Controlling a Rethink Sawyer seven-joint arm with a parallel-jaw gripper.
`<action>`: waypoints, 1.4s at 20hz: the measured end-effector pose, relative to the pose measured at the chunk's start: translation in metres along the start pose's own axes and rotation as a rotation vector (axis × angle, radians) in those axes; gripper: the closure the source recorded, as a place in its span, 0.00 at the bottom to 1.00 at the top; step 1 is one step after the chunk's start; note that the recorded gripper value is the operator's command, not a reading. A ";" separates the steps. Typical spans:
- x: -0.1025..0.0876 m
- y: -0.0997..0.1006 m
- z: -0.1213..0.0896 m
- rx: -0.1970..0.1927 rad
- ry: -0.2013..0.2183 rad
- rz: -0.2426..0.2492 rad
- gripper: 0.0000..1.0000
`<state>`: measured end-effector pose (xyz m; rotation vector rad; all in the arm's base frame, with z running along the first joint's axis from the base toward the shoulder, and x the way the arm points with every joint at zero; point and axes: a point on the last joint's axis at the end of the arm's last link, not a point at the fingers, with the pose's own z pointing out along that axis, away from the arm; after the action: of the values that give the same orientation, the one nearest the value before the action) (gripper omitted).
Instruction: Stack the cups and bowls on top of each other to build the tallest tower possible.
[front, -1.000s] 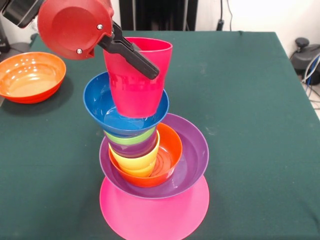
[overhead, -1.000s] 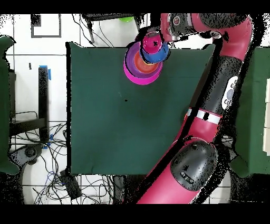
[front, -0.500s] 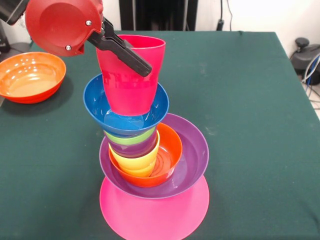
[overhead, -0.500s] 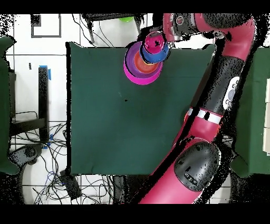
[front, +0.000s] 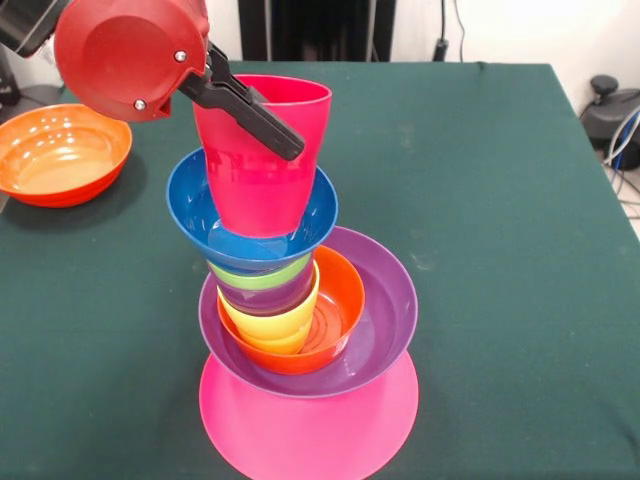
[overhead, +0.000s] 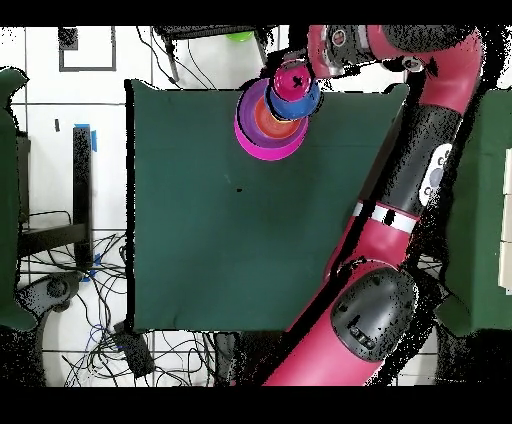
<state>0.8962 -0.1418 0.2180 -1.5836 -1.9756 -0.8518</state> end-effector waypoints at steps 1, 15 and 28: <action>0.000 0.000 0.000 -0.001 -0.001 0.000 1.00; -0.008 0.002 0.005 0.001 -0.018 0.014 1.00; -0.020 -0.003 -0.003 0.009 -0.018 0.034 1.00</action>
<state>0.8974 -0.1578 0.2057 -1.6206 -1.9561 -0.8168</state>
